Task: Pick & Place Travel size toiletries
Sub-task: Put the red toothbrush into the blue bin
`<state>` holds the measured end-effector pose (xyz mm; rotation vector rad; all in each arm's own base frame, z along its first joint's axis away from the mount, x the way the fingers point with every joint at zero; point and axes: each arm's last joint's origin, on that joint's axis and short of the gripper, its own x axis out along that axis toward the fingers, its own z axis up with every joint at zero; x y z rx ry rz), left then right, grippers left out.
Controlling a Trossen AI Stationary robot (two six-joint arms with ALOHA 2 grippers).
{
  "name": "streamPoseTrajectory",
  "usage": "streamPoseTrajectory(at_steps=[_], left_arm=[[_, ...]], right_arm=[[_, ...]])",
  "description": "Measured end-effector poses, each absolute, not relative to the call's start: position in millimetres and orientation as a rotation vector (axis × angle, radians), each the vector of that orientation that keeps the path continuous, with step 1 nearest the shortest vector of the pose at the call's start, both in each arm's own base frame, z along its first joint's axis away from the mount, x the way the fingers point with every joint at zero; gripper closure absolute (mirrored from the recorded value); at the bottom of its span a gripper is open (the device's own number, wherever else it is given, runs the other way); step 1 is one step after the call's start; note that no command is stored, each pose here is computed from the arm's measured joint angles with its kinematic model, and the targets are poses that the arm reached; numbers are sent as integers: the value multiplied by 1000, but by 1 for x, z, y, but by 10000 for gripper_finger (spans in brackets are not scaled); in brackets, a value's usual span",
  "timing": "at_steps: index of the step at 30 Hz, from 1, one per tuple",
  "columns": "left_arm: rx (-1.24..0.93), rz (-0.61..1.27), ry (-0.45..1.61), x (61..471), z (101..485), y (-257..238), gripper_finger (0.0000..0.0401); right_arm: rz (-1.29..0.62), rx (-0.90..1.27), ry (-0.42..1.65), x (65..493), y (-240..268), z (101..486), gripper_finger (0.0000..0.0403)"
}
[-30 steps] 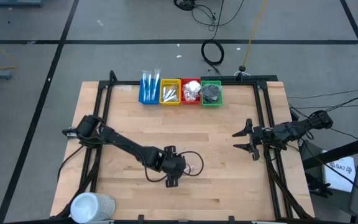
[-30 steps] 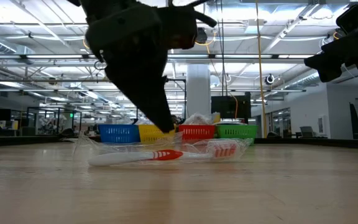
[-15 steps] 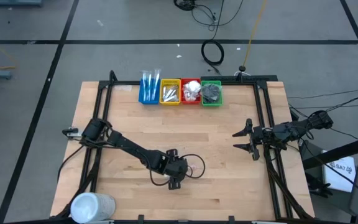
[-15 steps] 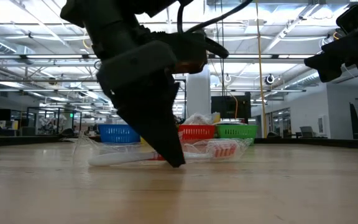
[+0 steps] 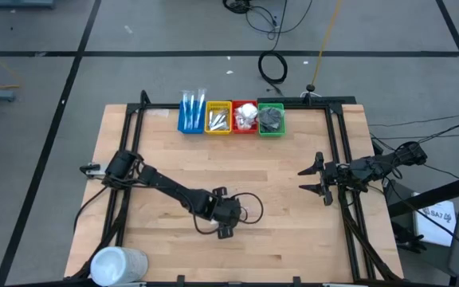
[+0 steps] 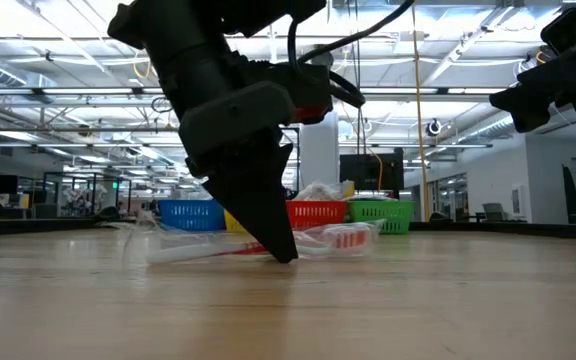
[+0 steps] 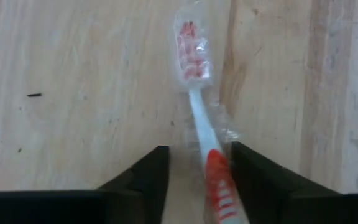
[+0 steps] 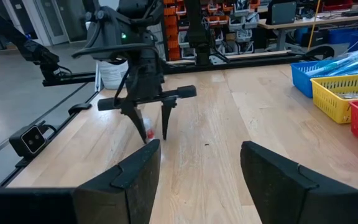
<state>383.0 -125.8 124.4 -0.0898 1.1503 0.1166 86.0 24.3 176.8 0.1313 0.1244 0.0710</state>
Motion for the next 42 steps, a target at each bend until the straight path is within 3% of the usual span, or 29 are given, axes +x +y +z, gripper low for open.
streamPoseTrajectory(at_steps=[10,18,26,32,42], left_arm=[[-108,88,1150,386,124,-121,378],[-67,48,1120,384,139,-118,362],[31,0,930,373,194,-110,377],[32,49,762,341,213,-89,377],[-45,249,446,268,195,-32,377]], right_arm=[[71,131,124,86,24,177,193],[71,131,125,86,24,177,193],[71,129,130,86,24,176,193],[70,128,135,86,24,176,193],[69,127,136,86,24,176,193]])
